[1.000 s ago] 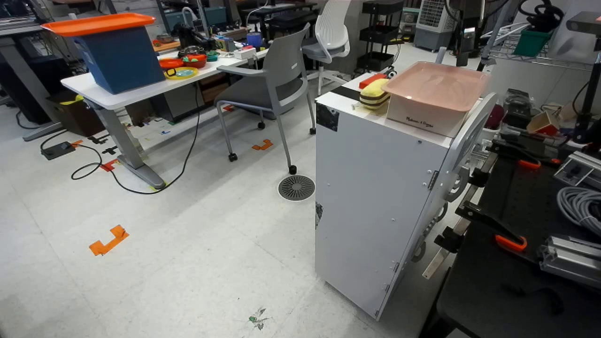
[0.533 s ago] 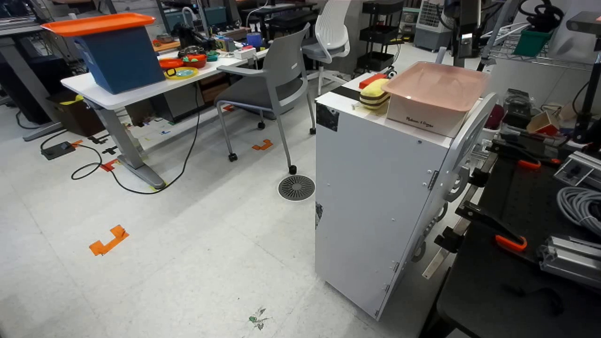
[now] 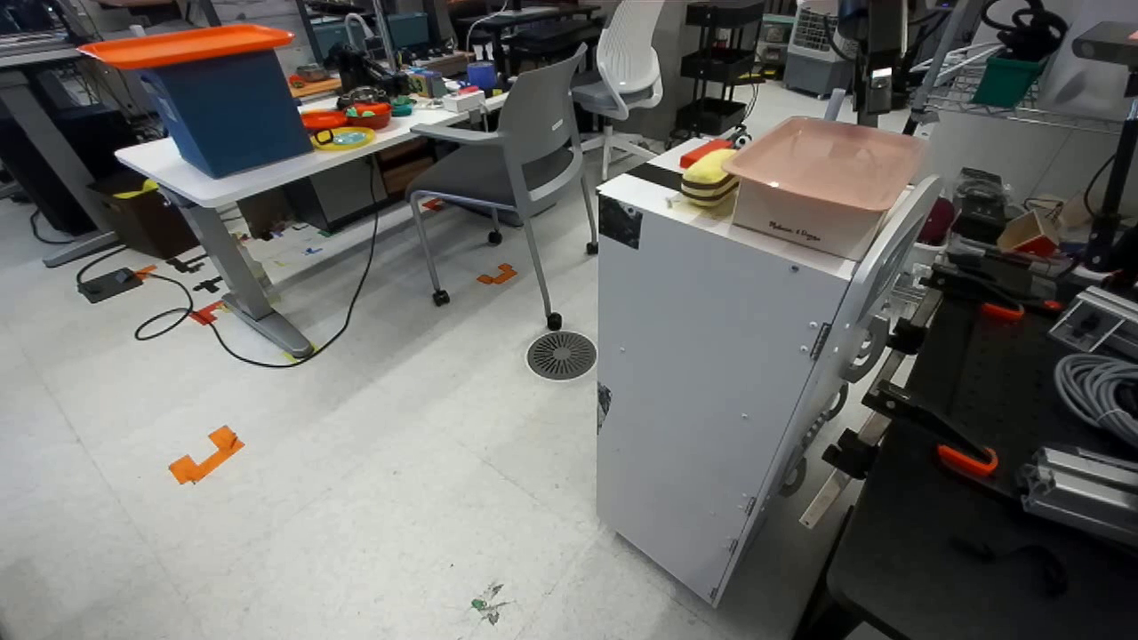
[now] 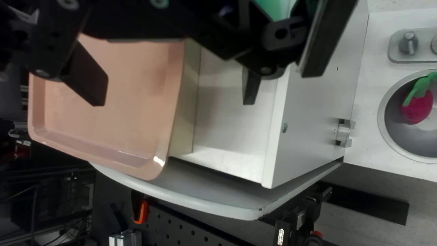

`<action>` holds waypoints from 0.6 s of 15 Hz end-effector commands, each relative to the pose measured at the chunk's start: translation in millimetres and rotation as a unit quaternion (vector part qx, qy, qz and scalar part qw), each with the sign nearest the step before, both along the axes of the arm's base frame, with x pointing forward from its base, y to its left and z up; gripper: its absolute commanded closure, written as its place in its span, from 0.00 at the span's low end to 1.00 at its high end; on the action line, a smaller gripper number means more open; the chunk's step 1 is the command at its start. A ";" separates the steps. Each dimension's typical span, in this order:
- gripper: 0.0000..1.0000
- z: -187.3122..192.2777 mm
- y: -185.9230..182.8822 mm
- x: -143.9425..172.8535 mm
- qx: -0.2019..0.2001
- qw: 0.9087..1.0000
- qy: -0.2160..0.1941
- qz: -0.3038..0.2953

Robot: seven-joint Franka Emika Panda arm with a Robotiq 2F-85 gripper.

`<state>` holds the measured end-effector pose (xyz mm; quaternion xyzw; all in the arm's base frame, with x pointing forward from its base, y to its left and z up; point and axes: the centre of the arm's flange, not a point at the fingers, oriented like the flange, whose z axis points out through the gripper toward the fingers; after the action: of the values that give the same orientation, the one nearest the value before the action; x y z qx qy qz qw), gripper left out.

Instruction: Pick up the peach tray from the top of the white box and place it down on the box

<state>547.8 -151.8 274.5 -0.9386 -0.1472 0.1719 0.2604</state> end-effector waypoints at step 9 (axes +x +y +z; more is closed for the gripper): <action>0.76 -1.5 -17.3 5.9 0.015 1.000 0.000 -0.006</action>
<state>548.2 -162.7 270.1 -0.9395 -0.1392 0.1709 0.2622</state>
